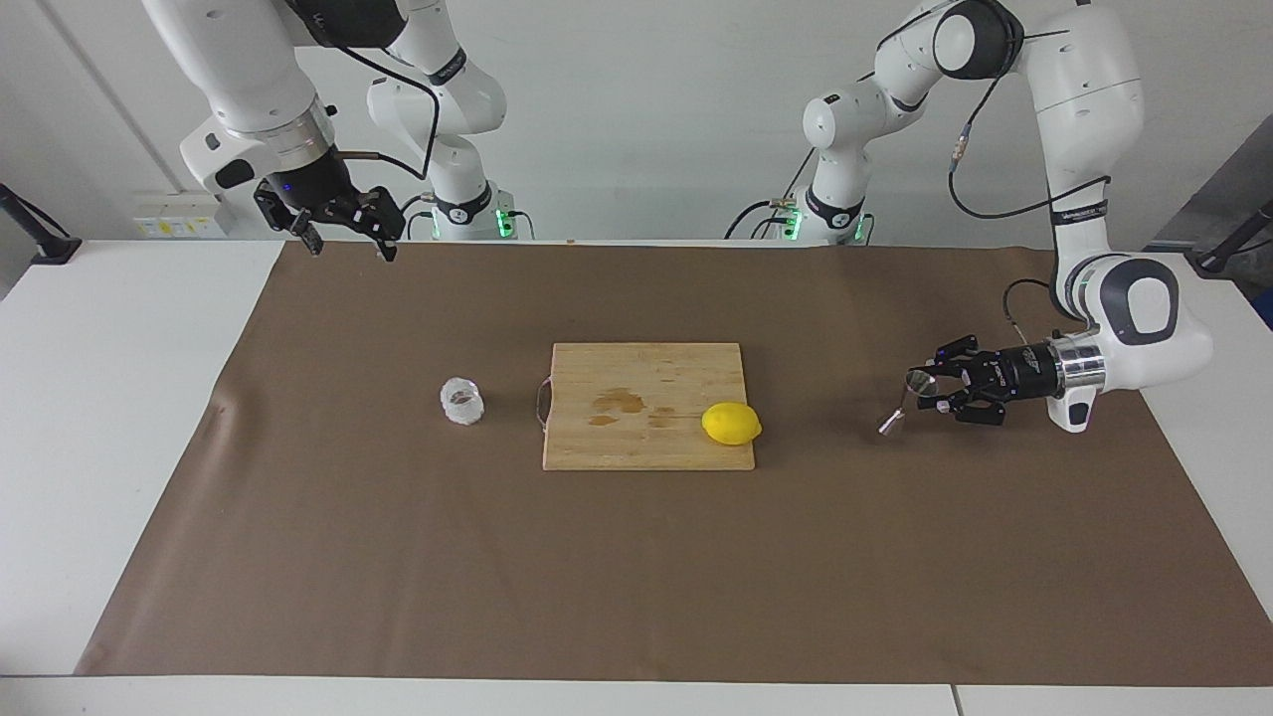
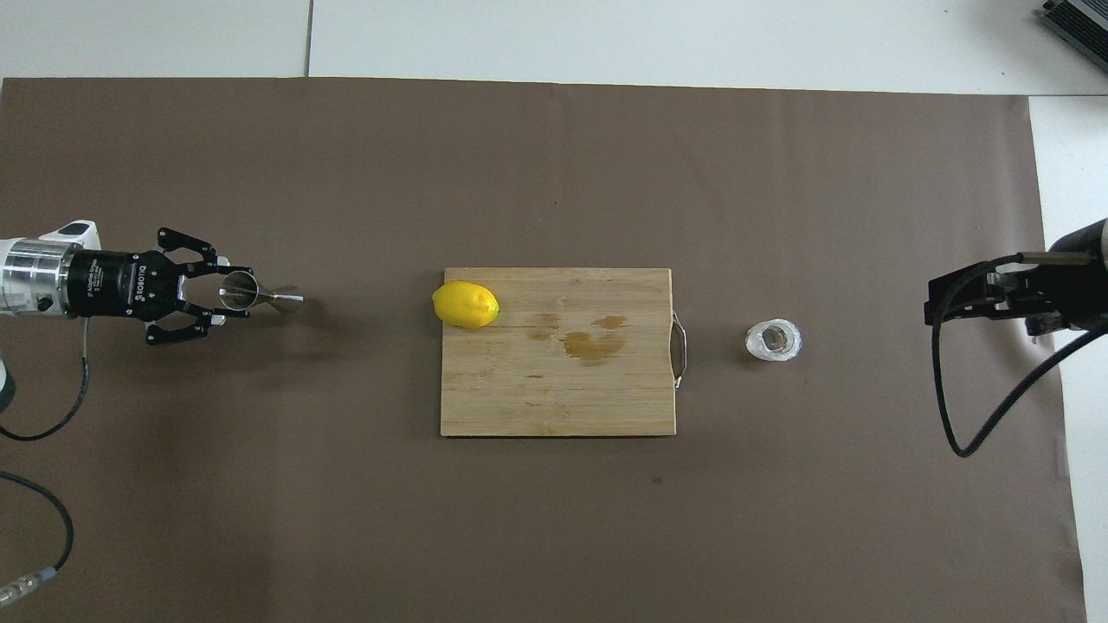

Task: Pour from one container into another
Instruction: 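Carry the metal cup with the left gripper over the cutting board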

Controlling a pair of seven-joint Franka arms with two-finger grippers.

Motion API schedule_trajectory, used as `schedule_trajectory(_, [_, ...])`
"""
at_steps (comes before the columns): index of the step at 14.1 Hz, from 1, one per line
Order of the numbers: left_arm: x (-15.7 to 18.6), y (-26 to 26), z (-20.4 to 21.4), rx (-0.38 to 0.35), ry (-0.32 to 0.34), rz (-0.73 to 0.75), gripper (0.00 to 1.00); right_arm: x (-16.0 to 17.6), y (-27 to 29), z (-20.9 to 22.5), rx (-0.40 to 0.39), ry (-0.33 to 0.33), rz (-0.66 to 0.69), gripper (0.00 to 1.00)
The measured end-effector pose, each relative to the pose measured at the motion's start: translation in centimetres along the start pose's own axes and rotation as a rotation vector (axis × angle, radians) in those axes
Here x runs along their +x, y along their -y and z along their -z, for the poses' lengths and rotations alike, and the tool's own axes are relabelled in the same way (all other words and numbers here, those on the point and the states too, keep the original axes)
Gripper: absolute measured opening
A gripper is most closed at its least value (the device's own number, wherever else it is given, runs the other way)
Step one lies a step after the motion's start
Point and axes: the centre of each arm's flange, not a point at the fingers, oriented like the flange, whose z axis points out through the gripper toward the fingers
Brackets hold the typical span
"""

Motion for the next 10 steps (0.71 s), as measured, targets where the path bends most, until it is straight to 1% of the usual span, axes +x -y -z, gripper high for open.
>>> schedule_trajectory(3, [-3.5,-1.2,-4.3,0.048,0.028,-0.045,0.50,0.0,0.0,0.0,0.000,0.000,0.000,1.00])
schedule_trajectory(5, [-5.6,-1.8,-7.5,0.073,0.060,-0.023,0.50,0.0,0.0,0.0,0.000,0.000,0.000,1.00])
schedule_trajectory(7, [-7.7,-2.2,-10.6,0.108,0.078,0.005,0.50,0.0,0.0,0.0,0.000,0.000,0.000,1.00])
schedule_trajectory(8, [-8.8,-2.2,-12.1,0.127,0.077,0.014,0.50,0.0,0.0,0.0,0.000,0.000,0.000,1.00])
schedule_trajectory(10, [-10.8,-2.2,-15.0,0.159,0.056,0.022,0.50,0.0,0.0,0.0,0.000,0.000,0.000,1.00])
